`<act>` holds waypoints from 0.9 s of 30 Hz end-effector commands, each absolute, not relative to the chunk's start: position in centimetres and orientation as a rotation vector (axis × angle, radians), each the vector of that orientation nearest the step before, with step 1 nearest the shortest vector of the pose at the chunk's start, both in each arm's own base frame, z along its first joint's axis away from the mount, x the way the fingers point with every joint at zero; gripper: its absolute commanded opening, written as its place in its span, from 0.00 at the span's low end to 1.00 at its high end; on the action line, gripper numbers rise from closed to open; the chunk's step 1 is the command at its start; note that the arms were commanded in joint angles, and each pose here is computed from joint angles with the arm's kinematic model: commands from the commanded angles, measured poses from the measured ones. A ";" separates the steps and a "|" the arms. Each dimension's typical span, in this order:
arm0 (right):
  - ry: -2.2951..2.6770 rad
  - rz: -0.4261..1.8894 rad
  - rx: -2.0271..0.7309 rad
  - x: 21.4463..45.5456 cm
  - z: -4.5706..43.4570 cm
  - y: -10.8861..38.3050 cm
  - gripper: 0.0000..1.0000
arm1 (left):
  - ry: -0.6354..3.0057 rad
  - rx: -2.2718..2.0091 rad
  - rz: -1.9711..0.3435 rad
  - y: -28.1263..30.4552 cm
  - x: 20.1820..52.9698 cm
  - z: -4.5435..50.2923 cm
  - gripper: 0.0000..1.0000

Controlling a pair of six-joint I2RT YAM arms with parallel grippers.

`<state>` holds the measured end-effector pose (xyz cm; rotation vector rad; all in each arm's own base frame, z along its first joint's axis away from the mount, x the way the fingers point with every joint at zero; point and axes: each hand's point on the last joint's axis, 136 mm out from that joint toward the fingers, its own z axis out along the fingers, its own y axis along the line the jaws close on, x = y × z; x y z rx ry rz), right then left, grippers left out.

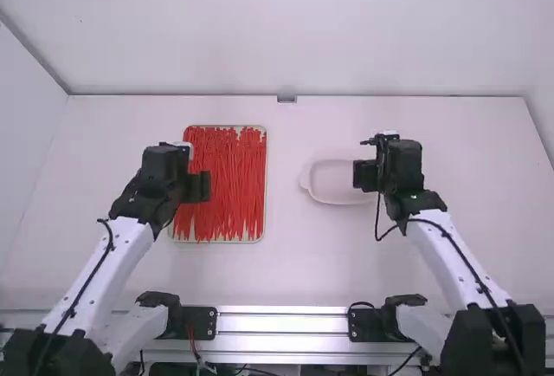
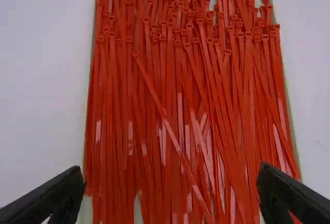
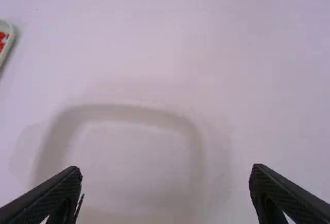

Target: Fasten the cable tie

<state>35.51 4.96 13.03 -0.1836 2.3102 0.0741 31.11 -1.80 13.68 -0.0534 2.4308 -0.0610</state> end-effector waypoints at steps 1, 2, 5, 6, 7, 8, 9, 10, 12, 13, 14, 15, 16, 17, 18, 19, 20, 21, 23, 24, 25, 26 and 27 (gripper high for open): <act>2.307 0.078 -0.195 36.7 13.7 5.4 0.90 | 2.434 -0.068 -0.072 -2.2 31.9 14.3 0.91; 2.318 0.079 -0.197 36.9 13.4 5.5 0.92 | 2.445 -0.087 -0.076 -2.2 32.1 14.2 0.92; 2.337 0.082 -0.205 37.4 13.0 5.8 0.94 | 2.479 -0.088 -0.083 -2.4 32.3 13.9 0.95; 2.341 0.082 -0.208 37.5 12.9 5.9 0.95 | 2.489 -0.103 -0.086 -2.4 32.3 13.8 0.95; 2.349 0.084 -0.211 37.7 12.7 6.0 0.96 | 2.508 -0.111 -0.077 -2.3 32.3 13.8 0.97; 2.354 0.085 -0.208 37.8 12.6 6.0 0.96 | 2.513 -0.112 -0.077 -2.3 32.3 13.9 0.97; 2.364 0.089 -0.183 37.8 12.4 5.9 0.97 | 2.522 -0.111 -0.081 -2.4 32.3 14.0 0.98; 2.369 0.094 -0.171 37.8 12.3 5.9 0.97 | 2.526 -0.113 -0.080 -2.4 32.4 14.1 0.98; 2.381 0.100 -0.160 37.8 12.1 6.0 0.98 | 2.533 -0.145 -0.085 -2.4 32.4 14.3 0.99; 2.389 0.099 -0.163 37.8 12.0 6.0 0.98 | 2.541 -0.151 -0.087 -2.4 32.4 14.5 0.99; 2.391 0.099 -0.163 37.8 11.9 6.0 0.98 | 2.541 -0.150 -0.089 -2.5 32.4 14.5 0.99; 2.392 0.100 -0.163 37.8 11.9 6.0 0.98 | 2.544 -0.150 -0.091 -2.5 32.4 14.6 0.99; 2.391 0.099 -0.161 37.8 11.9 6.0 0.98 | 2.543 -0.163 -0.093 -2.5 32.4 14.7 0.99; 2.392 0.099 -0.161 37.8 11.9 6.0 0.98 | 2.543 -0.172 -0.095 -2.5 32.4 14.7 0.99; 2.392 0.101 -0.161 37.8 11.9 6.1 0.98 | 2.542 -0.207 -0.104 -2.4 32.4 14.8 0.99; 2.394 0.104 -0.154 37.7 11.9 6.1 0.98 | 2.542 -0.222 -0.108 -2.4 32.4 14.8 0.99; 2.397 0.103 -0.154 37.7 11.8 6.0 0.98 | 2.545 -0.247 -0.118 -2.5 32.3 14.7 0.99; 2.399 0.103 -0.153 37.7 11.8 6.0 0.98 | 2.546 -0.248 -0.118 -2.5 32.3 14.7 0.99; 2.403 0.102 -0.153 37.6 11.7 6.0 0.98 | 2.549 -0.248 -0.113 -2.4 32.2 14.7 0.99; 2.403 0.102 -0.154 37.6 11.7 6.0 0.98 | 2.548 -0.248 -0.112 -2.4 32.2 14.7 0.99; 2.403 0.102 -0.154 37.6 11.7 6.0 0.98 | 2.549 -0.248 -0.112 -2.4 32.2 14.7 0.99; 2.403 0.102 -0.154 37.6 11.7 6.0 0.98 | 2.550 -0.245 -0.111 -2.4 32.2 14.7 0.99; 2.402 0.102 -0.153 37.6 11.7 6.0 0.98 | 2.551 -0.232 -0.110 -2.4 32.2 14.7 0.99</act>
